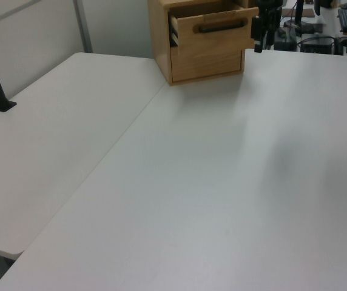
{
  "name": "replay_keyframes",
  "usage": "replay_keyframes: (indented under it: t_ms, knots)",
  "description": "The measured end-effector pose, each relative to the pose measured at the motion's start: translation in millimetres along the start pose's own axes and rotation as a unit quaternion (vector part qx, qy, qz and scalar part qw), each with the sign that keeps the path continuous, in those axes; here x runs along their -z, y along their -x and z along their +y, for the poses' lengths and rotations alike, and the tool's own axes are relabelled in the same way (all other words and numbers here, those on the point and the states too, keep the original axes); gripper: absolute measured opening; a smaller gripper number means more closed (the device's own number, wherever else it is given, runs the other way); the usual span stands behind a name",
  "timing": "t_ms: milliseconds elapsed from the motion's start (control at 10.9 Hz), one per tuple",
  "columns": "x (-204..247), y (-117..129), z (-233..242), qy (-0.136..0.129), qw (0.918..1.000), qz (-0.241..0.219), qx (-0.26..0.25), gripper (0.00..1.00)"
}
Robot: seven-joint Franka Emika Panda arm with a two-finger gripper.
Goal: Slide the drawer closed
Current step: 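Move the gripper toward the open wooden drawer's front panel, then push the drawer front with the gripper into the wooden cabinet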
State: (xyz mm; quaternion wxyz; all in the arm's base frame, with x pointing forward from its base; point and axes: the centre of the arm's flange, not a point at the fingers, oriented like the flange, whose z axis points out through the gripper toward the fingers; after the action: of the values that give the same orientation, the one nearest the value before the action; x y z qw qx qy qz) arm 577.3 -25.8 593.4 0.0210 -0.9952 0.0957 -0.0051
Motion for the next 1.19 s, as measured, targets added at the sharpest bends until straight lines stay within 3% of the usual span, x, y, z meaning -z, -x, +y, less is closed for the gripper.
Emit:
replay_keyframes:
  t_ms: [183, 366, 640, 915, 1189]
  knots:
    - [1.8, -2.8, 0.1, -0.002, 0.9980, 0.012, -0.062, 0.37]
    - [1.1, -16.0, 0.8, -0.014, 0.9839, 0.047, -0.172, 0.07]
    - [-23.6, -48.8, 33.8, -0.006, 0.9572, 0.081, -0.278, 0.01]
    - [-34.1, -88.7, 70.4, 0.025, 0.9366, 0.142, -0.319, 0.00]
    - [-41.9, -126.6, 114.6, 0.039, 0.9105, 0.221, -0.347, 0.00]
